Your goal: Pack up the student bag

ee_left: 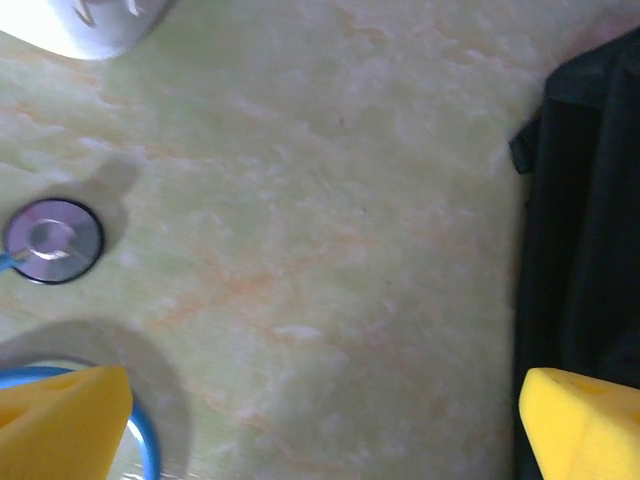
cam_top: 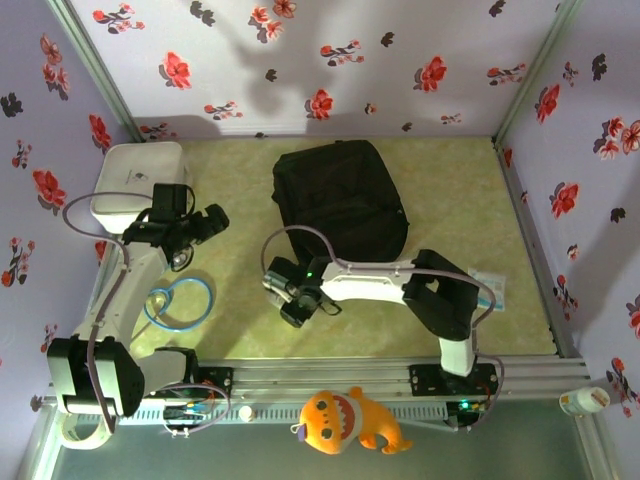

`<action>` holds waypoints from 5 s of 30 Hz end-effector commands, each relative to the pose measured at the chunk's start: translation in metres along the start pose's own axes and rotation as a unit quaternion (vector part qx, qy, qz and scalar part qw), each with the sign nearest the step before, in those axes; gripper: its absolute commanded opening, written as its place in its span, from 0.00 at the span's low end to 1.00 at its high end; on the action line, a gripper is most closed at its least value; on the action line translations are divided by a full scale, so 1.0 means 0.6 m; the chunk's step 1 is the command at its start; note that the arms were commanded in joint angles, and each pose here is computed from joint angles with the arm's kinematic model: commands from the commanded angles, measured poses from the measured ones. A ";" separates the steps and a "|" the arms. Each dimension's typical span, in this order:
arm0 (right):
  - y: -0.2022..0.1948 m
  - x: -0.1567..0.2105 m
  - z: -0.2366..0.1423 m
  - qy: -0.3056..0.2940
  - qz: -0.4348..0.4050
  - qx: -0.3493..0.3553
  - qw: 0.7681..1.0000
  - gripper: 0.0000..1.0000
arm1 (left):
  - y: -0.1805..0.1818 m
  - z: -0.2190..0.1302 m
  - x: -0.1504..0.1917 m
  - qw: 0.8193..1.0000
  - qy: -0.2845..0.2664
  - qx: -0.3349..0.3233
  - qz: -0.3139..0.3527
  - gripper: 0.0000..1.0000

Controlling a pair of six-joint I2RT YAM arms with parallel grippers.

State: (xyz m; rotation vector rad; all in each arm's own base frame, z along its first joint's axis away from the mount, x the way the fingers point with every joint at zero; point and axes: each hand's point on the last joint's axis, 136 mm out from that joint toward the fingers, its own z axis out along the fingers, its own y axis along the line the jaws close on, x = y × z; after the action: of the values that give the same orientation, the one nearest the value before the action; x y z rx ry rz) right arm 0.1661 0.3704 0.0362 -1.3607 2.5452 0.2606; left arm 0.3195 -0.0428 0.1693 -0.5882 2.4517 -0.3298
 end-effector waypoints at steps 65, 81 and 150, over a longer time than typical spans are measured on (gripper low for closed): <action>-0.271 -0.195 -0.365 -0.425 0.456 -0.401 0.671 0.87 | -0.453 -0.046 0.013 0.846 0.129 0.514 -0.052 0.15; -0.290 -0.196 -0.379 -0.439 0.473 -0.398 0.652 0.37 | -0.469 -0.039 -0.011 0.826 0.130 0.541 -0.095 0.15; -0.334 -0.052 -0.243 -0.357 0.514 -0.212 0.751 0.19 | -0.202 0.082 0.041 0.987 0.071 0.101 0.104 0.59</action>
State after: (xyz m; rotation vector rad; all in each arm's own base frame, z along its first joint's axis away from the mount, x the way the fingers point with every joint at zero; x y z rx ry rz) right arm 0.3294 0.2393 0.1649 0.3510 2.3077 1.2428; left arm 0.3717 -0.1549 0.1433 -0.3890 2.5287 -0.6791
